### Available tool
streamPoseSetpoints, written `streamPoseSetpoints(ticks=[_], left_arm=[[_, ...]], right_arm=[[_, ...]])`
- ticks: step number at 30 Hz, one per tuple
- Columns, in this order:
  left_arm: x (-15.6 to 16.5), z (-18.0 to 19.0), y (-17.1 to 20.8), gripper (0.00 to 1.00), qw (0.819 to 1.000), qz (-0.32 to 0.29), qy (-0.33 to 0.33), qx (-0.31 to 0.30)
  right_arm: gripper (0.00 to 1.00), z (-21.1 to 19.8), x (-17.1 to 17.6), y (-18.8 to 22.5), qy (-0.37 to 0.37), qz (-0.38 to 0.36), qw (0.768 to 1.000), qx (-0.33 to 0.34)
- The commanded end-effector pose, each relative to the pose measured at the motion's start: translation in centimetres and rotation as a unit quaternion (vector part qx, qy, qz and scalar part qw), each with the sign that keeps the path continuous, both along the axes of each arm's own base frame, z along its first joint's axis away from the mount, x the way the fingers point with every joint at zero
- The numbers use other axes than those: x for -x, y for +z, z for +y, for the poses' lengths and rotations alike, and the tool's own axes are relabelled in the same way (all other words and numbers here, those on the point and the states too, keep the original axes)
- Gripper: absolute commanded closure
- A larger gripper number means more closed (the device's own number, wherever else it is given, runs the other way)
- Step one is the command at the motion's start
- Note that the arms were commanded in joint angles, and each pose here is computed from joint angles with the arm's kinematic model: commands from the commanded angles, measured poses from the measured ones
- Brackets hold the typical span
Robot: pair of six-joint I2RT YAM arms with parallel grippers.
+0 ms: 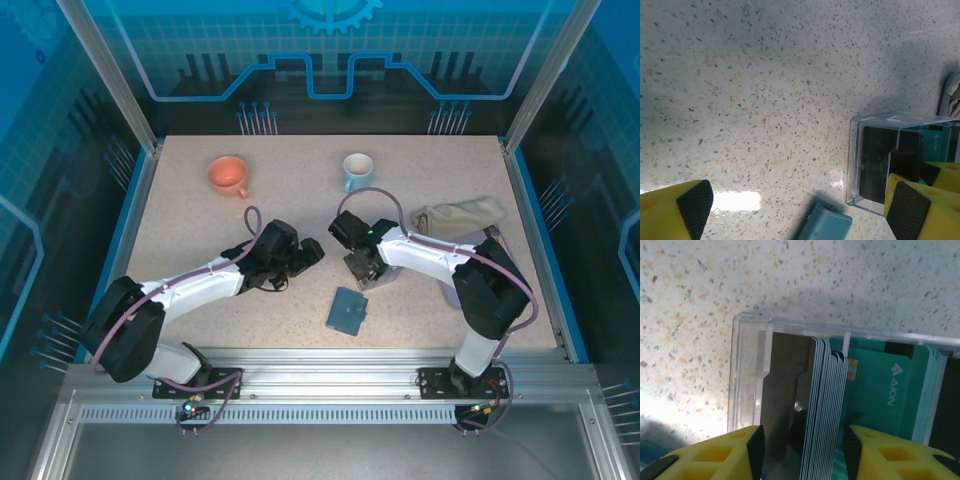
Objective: Put the credit cards into the card holder
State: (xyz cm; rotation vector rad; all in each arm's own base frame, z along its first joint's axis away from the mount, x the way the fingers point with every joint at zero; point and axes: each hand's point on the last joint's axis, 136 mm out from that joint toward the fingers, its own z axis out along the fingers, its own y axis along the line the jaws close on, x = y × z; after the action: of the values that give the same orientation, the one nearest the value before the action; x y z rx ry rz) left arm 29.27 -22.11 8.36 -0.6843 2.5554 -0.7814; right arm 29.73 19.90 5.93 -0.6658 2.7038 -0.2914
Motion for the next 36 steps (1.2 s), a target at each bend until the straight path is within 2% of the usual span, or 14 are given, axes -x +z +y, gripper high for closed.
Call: streamPoseSetpoints(ticks=[1,9,22,26,36], left_arm=[[0.3,0.9,-0.1,0.04,1.0,-0.001,0.008,-0.012],[0.2,0.8,-0.1,0.03,1.0,-0.001,0.005,-0.012],[0.2,0.7,-0.4,0.03,1.0,0.004,0.003,-0.012],[0.2,0.6,-0.4,0.03,1.0,0.005,0.002,-0.011],[0.2,0.4,-0.5,0.03,1.0,0.009,-0.001,-0.009]], right_arm=[[0.52,-1.0,-0.3,-0.1,-0.012,-0.019,0.998,0.058],[0.52,-1.4,-1.0,1.6,-0.015,-0.048,0.996,0.072],[0.54,-1.4,-1.0,2.4,-0.015,-0.053,0.996,0.067],[0.61,-1.2,-0.9,2.2,-0.012,-0.047,0.997,0.064],[0.7,-1.4,-1.0,2.4,-0.014,-0.053,0.996,0.065]])
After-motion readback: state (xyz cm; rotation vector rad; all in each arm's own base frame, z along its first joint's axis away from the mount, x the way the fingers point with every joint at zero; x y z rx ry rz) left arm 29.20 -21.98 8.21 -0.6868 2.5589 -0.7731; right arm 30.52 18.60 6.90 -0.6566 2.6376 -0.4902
